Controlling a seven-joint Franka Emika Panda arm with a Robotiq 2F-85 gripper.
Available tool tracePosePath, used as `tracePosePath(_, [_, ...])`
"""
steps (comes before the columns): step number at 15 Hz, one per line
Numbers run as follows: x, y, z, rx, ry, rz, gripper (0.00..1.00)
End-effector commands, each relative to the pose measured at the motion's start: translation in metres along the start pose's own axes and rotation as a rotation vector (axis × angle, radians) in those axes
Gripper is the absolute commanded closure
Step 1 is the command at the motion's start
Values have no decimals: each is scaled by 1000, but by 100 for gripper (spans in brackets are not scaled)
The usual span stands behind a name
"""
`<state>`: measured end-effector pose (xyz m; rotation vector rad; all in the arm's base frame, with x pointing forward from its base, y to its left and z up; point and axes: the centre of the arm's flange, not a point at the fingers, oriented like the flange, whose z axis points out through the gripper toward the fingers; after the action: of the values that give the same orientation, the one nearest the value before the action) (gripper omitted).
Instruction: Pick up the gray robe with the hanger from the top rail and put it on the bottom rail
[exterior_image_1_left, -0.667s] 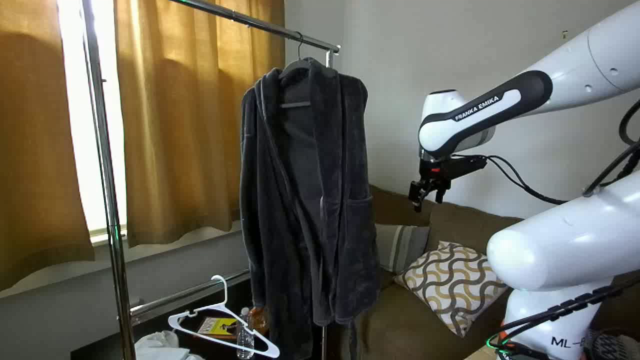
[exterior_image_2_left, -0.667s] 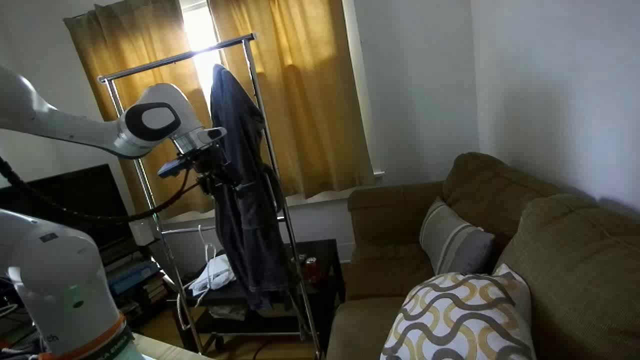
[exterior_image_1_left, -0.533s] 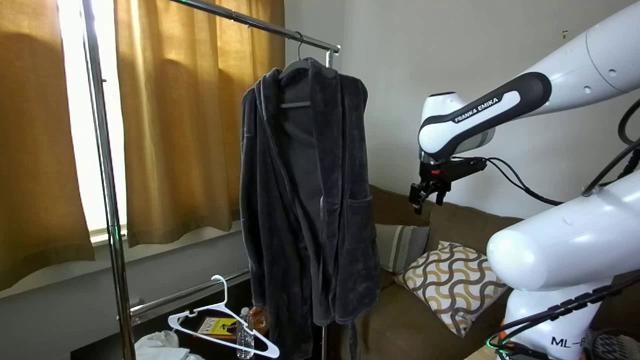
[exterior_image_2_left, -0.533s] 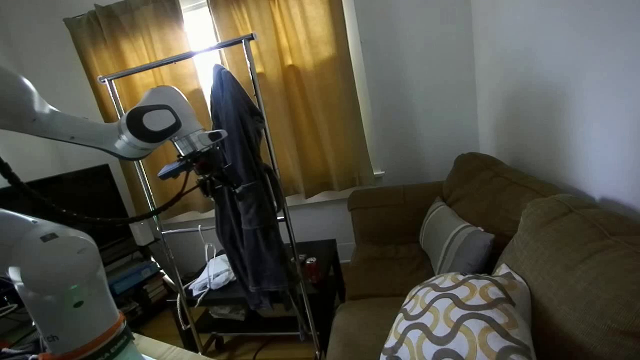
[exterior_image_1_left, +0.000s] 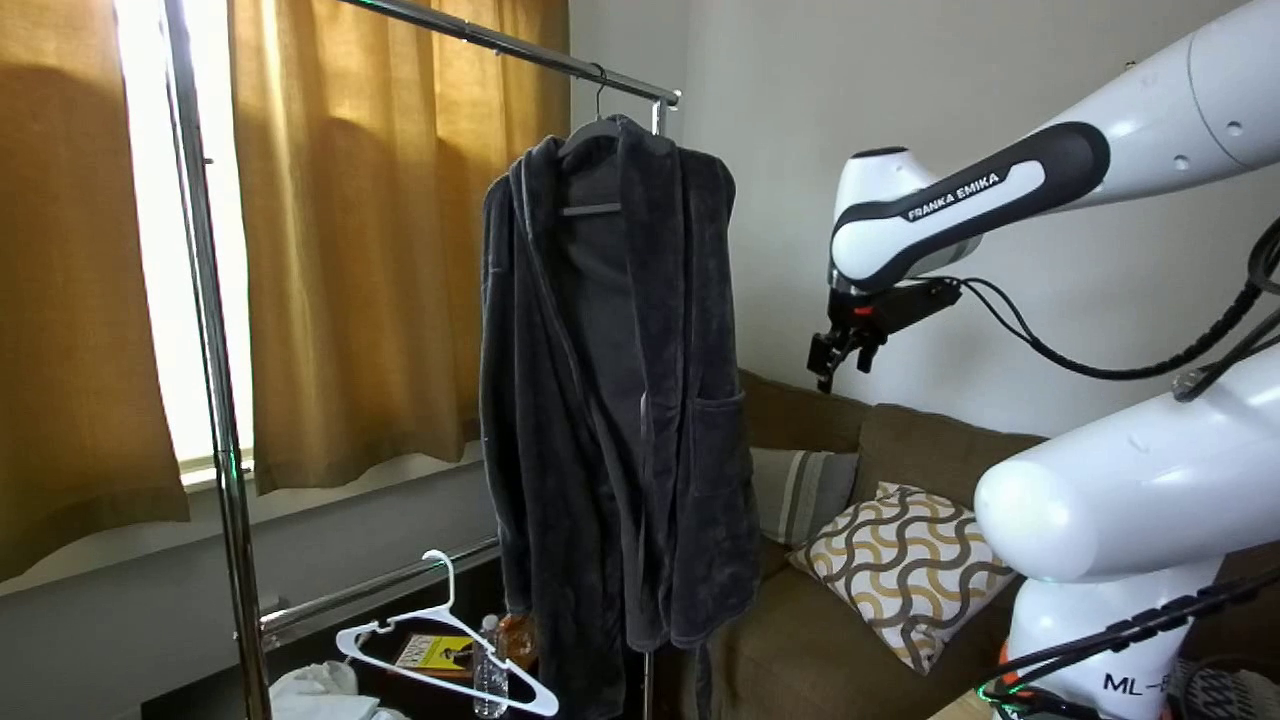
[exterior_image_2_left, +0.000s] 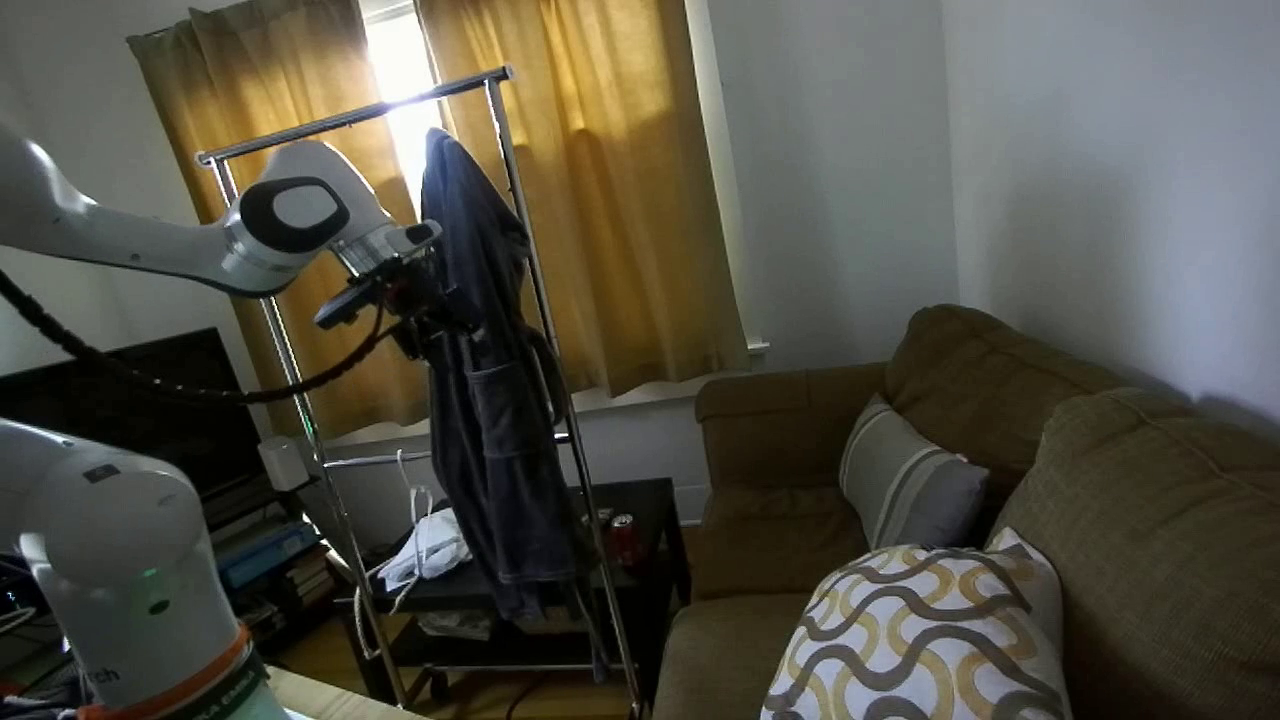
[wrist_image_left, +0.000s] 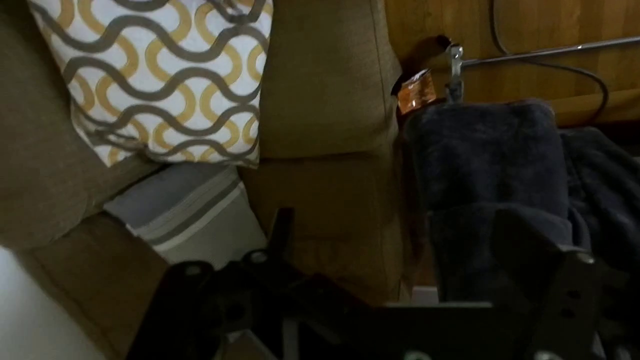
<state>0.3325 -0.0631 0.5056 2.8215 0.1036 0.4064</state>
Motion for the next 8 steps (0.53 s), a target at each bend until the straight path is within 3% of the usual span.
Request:
tracePosePath(1, [26,6,-75,-112,123,-94,0])
tracePosePath(5, [66,27,-157,-196,326,-136,0])
tracePosePath(8, [105,19,-197,-185,450,-144,0])
